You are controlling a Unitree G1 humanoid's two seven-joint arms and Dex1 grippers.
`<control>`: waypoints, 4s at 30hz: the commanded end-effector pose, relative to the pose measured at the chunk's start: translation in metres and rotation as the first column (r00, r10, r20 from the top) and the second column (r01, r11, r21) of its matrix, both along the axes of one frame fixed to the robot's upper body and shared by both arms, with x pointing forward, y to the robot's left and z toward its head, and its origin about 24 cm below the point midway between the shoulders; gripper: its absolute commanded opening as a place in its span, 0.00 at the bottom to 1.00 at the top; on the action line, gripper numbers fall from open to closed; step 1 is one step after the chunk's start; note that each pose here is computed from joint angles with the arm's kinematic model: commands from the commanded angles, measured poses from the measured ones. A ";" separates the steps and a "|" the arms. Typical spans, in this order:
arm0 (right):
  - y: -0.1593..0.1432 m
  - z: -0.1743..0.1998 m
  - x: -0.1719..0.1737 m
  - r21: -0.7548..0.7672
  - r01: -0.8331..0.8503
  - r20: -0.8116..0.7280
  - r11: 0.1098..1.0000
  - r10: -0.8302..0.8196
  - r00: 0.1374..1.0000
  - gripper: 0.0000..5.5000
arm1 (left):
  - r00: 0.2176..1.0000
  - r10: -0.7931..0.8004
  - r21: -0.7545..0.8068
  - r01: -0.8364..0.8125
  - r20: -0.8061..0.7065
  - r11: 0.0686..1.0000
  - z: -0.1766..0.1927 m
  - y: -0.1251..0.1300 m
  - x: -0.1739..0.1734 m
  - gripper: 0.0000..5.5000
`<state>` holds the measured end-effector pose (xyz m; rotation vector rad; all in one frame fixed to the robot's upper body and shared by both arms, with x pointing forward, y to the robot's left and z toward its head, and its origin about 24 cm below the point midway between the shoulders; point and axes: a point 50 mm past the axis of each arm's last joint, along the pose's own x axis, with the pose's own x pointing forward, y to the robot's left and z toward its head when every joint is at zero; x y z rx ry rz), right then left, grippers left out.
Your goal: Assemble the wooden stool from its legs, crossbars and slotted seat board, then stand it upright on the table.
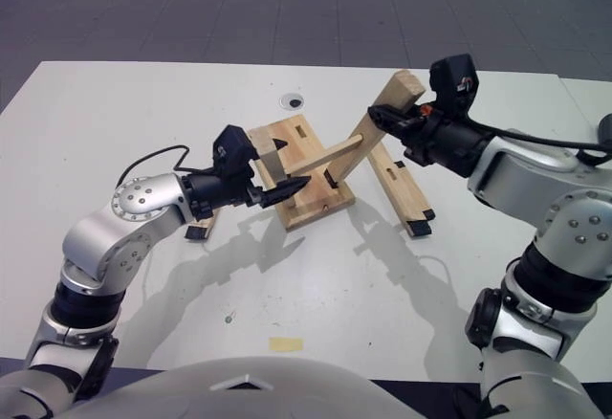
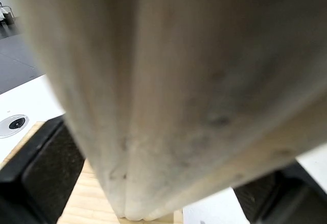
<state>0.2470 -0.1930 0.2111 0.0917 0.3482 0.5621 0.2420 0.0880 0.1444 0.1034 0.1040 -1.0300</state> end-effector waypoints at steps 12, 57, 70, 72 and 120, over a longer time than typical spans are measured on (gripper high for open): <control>0.001 -0.001 0.000 -0.082 0.020 -0.021 0.996 -0.022 1.000 0.18 | 1.000 -0.008 0.011 0.008 -0.011 1.000 -0.007 -0.005 -0.005 0.98; 0.009 0.019 0.003 -0.069 0.021 0.007 0.997 -0.020 1.000 0.18 | 0.994 0.106 0.040 -0.106 -0.014 0.994 -0.006 0.022 -0.004 0.98; 0.013 0.034 0.008 -0.046 0.004 -0.020 0.999 -0.005 1.000 0.18 | 0.992 0.124 0.034 -0.123 -0.029 0.992 -0.012 0.017 -0.008 0.98; 0.012 0.029 0.007 -0.051 0.008 -0.051 0.999 -0.010 0.999 0.18 | 0.991 0.132 0.033 -0.131 -0.027 0.991 -0.012 0.017 -0.007 0.98; 0.035 0.009 0.010 0.089 0.194 0.122 0.977 -0.204 0.971 0.40 | 0.979 0.197 0.059 -0.200 0.053 0.978 0.008 0.045 0.013 0.98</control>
